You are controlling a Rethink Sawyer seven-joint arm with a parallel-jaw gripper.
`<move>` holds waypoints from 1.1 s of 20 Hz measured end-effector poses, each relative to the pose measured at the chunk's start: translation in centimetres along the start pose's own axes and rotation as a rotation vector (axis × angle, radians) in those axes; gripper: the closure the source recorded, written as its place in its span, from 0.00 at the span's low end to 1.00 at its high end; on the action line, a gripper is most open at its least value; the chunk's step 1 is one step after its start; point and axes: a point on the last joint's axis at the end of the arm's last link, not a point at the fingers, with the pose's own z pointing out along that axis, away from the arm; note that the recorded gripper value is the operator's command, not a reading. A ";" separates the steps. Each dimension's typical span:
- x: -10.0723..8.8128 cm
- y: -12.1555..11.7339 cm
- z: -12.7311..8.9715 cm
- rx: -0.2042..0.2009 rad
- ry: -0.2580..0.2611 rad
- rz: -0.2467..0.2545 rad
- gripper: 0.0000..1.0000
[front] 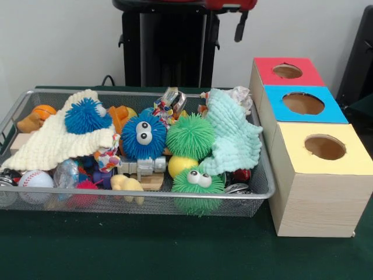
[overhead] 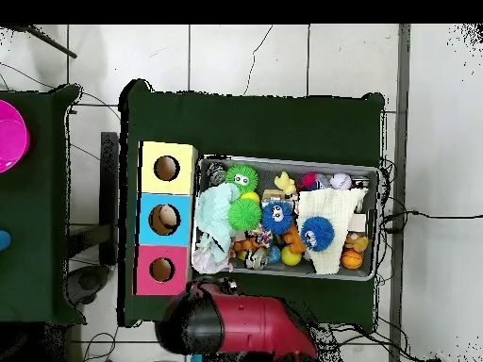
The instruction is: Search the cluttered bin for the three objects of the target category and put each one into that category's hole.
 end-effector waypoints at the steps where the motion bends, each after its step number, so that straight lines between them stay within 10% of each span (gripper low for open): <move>1: 0.0 -0.6 0.3 0.002 0.003 -0.001 0.00; 22: -1.5 -6.8 4.2 0.036 -0.027 -0.120 0.00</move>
